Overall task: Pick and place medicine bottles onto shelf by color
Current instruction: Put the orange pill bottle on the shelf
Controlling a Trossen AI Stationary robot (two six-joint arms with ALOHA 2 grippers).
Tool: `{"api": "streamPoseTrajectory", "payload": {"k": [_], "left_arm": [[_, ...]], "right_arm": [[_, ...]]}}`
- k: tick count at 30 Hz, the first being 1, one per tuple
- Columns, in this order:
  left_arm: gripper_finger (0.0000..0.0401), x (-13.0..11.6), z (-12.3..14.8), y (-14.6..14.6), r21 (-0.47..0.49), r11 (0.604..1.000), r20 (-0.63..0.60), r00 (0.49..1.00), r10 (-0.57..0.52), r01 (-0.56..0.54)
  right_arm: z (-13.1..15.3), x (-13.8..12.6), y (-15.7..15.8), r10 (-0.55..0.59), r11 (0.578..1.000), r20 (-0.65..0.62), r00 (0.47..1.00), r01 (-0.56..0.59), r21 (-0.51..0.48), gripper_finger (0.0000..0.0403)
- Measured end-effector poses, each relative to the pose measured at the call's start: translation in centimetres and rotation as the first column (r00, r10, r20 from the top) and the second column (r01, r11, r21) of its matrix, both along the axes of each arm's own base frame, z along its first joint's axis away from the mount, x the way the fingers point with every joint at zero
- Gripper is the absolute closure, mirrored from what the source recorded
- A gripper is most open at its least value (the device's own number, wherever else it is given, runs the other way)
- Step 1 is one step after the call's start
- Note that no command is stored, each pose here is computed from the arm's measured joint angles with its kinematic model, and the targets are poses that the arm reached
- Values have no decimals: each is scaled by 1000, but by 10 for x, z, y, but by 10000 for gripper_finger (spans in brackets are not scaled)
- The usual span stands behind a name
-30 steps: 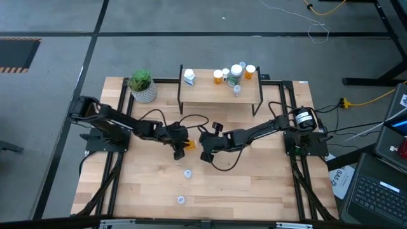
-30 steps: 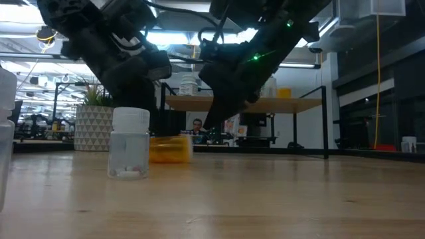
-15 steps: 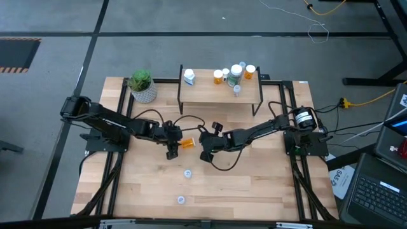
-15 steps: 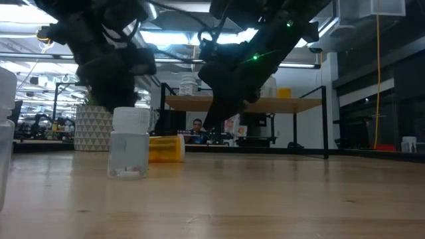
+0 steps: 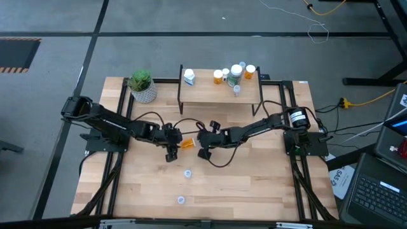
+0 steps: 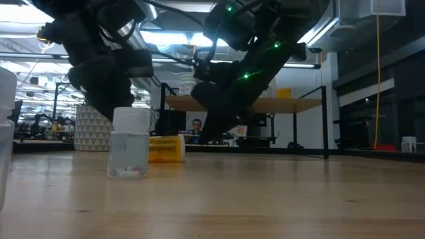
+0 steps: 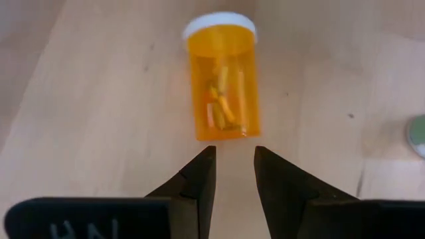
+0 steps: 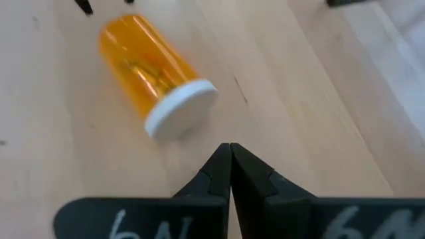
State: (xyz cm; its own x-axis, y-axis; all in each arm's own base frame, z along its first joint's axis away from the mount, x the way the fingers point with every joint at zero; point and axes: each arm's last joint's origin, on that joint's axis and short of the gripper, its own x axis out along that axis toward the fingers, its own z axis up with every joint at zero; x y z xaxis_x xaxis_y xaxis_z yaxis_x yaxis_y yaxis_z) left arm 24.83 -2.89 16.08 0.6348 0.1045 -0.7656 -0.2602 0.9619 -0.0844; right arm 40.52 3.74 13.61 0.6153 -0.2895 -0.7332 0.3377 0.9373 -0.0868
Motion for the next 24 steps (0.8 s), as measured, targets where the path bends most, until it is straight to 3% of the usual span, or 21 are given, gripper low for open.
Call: {"api": "streamPoseTrajectory", "payload": {"k": [4,16,24], "left_arm": [[303,0,0,-1,-19,1000,1,1000,5,-5],[303,6,-16,-1,-9,1000,-40,999,16,-17],[303,11,-15,-1,6,1000,3,1000,7,-7]], "right_arm": [[4,5,1,43,999,58,997,-43,9,391],[4,6,2,66,998,65,996,-67,20,391],[5,8,3,93,994,83,992,-97,46,391]]}}
